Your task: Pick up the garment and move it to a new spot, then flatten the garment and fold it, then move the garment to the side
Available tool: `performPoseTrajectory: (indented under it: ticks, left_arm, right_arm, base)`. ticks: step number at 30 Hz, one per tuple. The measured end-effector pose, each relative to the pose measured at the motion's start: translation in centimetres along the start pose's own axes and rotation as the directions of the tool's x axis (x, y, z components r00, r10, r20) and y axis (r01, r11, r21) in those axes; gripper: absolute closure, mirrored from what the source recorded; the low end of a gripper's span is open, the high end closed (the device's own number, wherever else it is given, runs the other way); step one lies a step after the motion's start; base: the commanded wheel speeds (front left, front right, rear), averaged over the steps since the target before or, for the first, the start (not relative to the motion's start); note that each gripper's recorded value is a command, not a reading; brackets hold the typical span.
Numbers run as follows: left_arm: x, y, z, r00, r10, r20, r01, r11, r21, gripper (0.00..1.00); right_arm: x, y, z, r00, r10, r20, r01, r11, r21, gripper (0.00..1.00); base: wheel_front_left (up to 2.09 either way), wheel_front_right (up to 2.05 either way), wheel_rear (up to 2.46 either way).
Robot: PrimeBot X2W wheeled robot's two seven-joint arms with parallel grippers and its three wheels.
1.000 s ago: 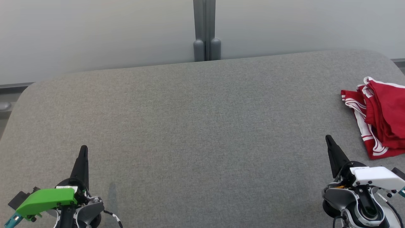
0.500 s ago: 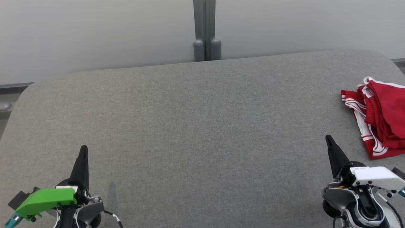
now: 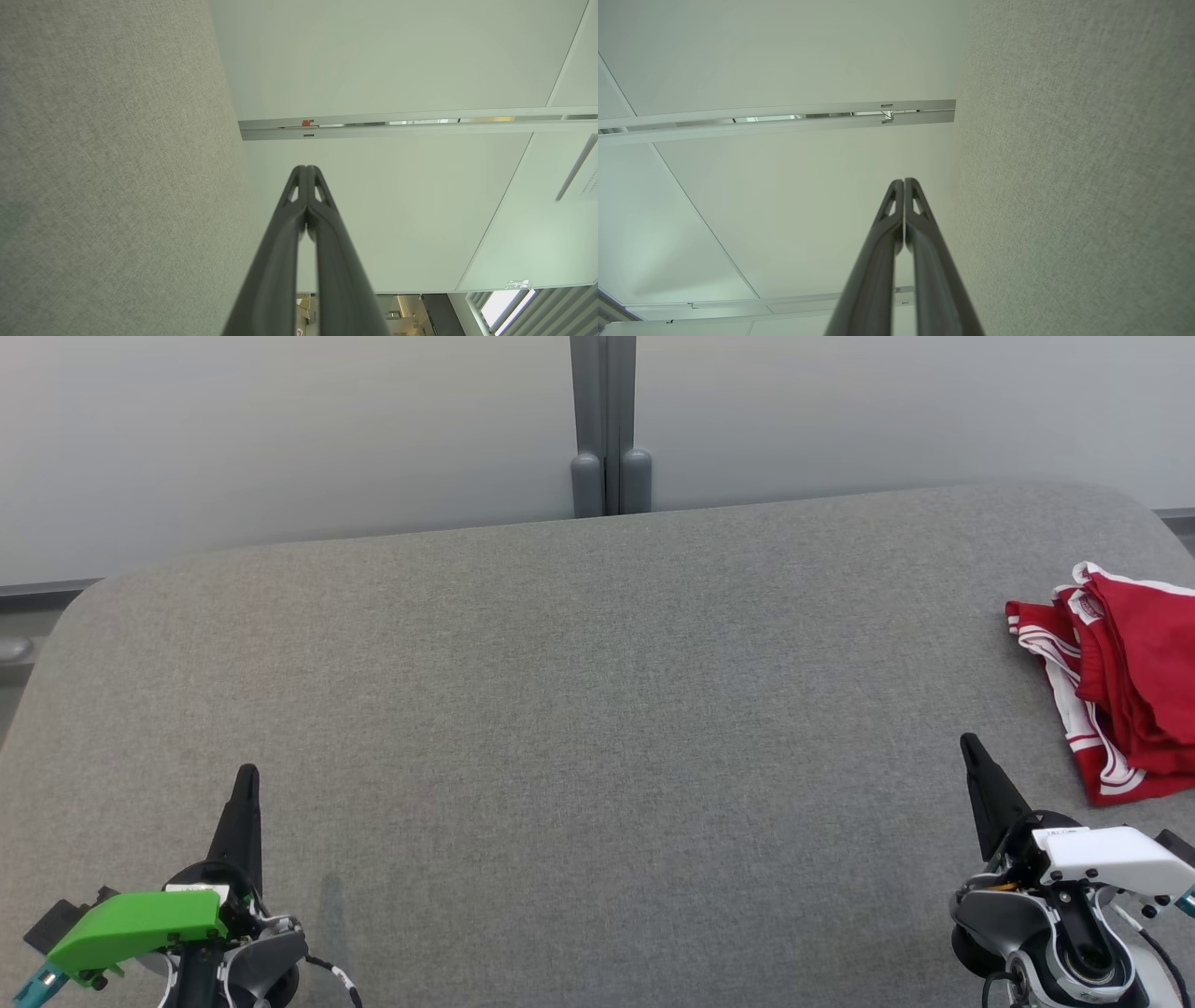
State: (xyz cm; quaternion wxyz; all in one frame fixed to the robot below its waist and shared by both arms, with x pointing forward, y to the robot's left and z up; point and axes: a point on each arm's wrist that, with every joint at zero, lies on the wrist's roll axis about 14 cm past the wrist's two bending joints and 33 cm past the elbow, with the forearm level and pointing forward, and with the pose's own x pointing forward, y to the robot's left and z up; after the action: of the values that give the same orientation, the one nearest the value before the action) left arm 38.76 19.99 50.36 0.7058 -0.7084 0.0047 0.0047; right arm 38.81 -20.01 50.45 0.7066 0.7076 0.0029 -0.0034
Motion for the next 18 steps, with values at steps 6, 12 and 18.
performPoseTrajectory:
  ticks: [6, 12, 18]
  left_arm:
    - [0.0, 0.0, 0.0, 1.0, 0.0, 0.0, 0.0, 1.0, 0.0, 1.0]
    - [0.0, 0.0, -0.01, 1.0, 0.0, 0.0, 0.0, 1.0, 0.0, 1.0]
    - [0.0, 0.0, -0.01, 1.0, 0.0, 0.0, 0.0, 1.0, 0.0, 1.0]
  right_arm:
    - [0.0, 0.0, 0.0, 1.0, 0.0, 0.0, 0.0, 1.0, 0.0, 1.0]
    - [0.0, 0.01, 0.0, 1.0, 0.0, 0.0, 0.0, 1.0, 0.0, 1.0]
    - [0.0, 0.01, 0.0, 1.0, 0.0, 0.0, 0.0, 1.0, 0.0, 1.0]
  base:
    - [0.0, 0.0, 0.0]
    - [0.0, 0.0, 0.0]
    - [0.0, 0.0, 0.0]
